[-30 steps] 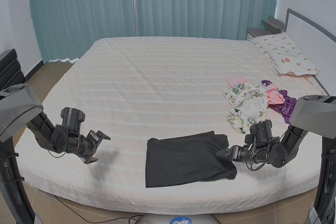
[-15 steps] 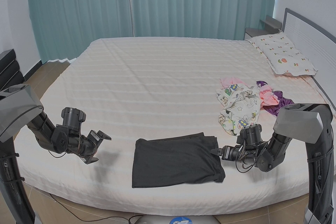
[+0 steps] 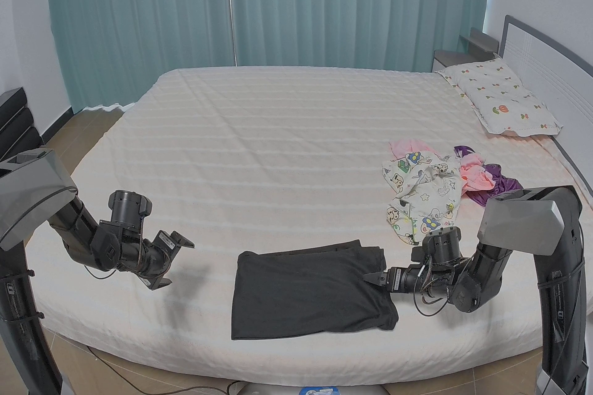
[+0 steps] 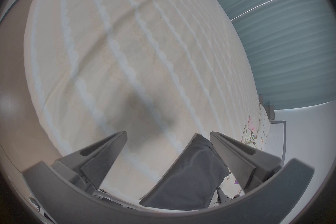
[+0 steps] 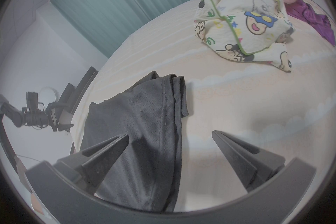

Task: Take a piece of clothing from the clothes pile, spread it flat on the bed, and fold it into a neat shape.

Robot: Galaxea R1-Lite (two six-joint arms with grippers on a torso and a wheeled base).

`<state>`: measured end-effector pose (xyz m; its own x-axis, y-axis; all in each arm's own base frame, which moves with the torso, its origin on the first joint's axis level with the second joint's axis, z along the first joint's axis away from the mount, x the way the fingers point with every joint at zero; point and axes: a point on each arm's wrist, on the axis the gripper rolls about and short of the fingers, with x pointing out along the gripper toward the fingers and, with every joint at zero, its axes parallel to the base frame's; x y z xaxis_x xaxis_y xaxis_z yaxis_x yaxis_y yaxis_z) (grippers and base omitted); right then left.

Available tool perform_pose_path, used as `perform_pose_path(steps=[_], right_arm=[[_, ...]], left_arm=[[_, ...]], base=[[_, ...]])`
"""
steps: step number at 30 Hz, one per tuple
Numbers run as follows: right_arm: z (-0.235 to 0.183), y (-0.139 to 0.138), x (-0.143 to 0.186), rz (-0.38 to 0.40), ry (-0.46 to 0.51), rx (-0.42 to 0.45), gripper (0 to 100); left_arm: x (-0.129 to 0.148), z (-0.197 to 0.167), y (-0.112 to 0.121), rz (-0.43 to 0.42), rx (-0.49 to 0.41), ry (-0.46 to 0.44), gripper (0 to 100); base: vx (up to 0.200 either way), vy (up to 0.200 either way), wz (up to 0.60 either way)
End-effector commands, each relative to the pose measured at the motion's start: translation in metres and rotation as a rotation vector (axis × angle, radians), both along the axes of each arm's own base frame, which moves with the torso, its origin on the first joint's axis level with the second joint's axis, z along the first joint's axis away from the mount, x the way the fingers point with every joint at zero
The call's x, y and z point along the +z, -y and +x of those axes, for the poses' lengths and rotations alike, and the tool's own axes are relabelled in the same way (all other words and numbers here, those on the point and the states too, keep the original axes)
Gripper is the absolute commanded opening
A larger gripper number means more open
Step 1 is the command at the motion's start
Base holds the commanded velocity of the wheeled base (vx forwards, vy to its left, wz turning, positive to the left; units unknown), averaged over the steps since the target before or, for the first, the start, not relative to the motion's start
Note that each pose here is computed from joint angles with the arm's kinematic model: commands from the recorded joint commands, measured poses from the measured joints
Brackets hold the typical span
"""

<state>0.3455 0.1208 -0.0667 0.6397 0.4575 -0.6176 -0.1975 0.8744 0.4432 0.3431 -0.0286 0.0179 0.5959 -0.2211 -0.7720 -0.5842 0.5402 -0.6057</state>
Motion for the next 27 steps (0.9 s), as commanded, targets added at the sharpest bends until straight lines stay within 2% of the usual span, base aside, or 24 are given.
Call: perform_pose_path(steps=[1,12,22,27], right_arm=[[-0.003,-0.004,-0.006,-0.020,-0.006,0.030,100],[-0.014,-0.029,-0.007,-0.072,0.027,0.141,100],[-0.016,-0.033,-0.007,-0.062,0.020,0.149,100],[-0.015,-0.030,-0.007,-0.061,0.017,0.114,100]], left_arm=[[0.000,0.000,0.001,0.003,-0.002,0.000,100],[-0.003,0.001,0.002,0.013,0.004,-0.004,100],[-0.001,0.004,0.002,0.015,0.017,0.003,100],[-0.001,0.003,0.002,0.014,0.014,0.001,100]], base=[[0.000,0.000,0.00],[0.000,0.000,0.00],[0.000,0.000,0.00],[0.000,0.200,0.00]])
